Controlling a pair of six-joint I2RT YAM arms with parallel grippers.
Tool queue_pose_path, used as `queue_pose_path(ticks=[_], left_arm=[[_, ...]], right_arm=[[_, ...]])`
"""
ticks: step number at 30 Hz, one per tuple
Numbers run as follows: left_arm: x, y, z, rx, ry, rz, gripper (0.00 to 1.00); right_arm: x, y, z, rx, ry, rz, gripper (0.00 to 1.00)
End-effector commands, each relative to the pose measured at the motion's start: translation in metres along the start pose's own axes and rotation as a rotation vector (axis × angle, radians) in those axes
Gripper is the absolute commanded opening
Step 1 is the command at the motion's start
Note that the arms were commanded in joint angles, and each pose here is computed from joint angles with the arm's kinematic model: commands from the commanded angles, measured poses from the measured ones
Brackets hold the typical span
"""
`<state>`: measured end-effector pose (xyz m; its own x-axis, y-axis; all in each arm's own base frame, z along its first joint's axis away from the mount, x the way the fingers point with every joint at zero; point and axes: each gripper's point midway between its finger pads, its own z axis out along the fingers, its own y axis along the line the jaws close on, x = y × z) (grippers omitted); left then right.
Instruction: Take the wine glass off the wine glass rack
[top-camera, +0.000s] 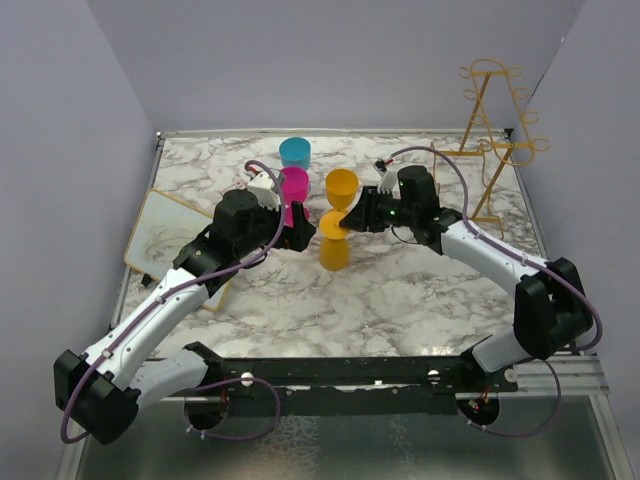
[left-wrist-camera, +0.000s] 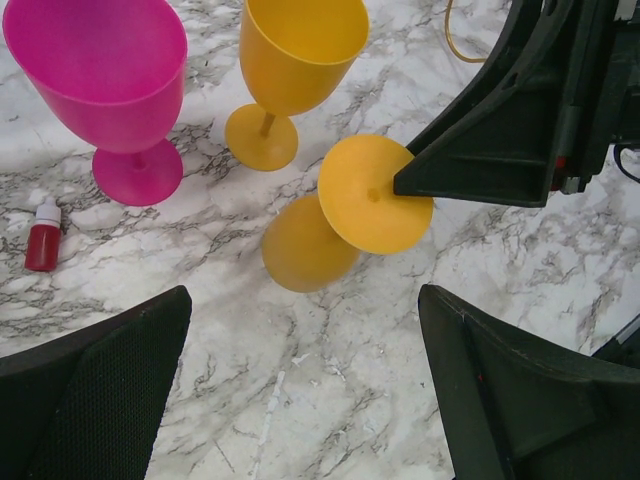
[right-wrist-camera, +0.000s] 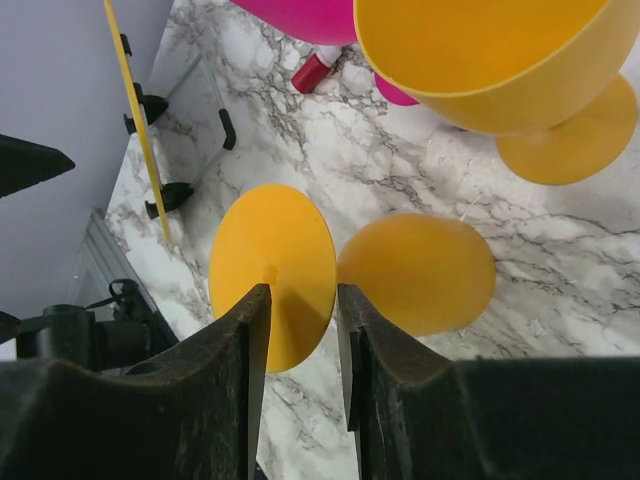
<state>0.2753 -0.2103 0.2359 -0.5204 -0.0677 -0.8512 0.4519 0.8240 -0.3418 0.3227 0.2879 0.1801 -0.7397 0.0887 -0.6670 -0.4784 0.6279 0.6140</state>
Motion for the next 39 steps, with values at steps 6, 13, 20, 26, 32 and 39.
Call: queue_pose_path(ticks=[6, 13, 20, 26, 32, 39], left_arm=[[-0.013, -0.005, -0.011, 0.019, -0.038, 0.005, 0.99], [-0.022, -0.008, -0.016, 0.023, -0.054, 0.007, 0.99], [-0.038, -0.014, -0.025, 0.031, -0.091, 0.016, 0.99], [-0.047, -0.020, -0.027, 0.051, -0.106, 0.014, 0.99], [-0.056, -0.033, -0.026, 0.110, -0.116, -0.008, 0.99], [-0.082, -0.075, -0.039, 0.297, -0.146, -0.073, 0.99]], right_arm=[[0.017, 0.012, 0.009, -0.119, 0.064, 0.057, 0.23], [0.025, 0.028, -0.003, -0.192, 0.090, 0.045, 0.01], [0.030, 0.055, -0.041, -0.267, 0.127, -0.076, 0.01], [0.041, 0.075, -0.082, -0.345, 0.164, -0.303, 0.01], [0.030, 0.111, -0.132, -0.507, -0.018, -0.830, 0.01], [0.032, 0.143, -0.181, -0.635, -0.441, -1.741, 0.01]])
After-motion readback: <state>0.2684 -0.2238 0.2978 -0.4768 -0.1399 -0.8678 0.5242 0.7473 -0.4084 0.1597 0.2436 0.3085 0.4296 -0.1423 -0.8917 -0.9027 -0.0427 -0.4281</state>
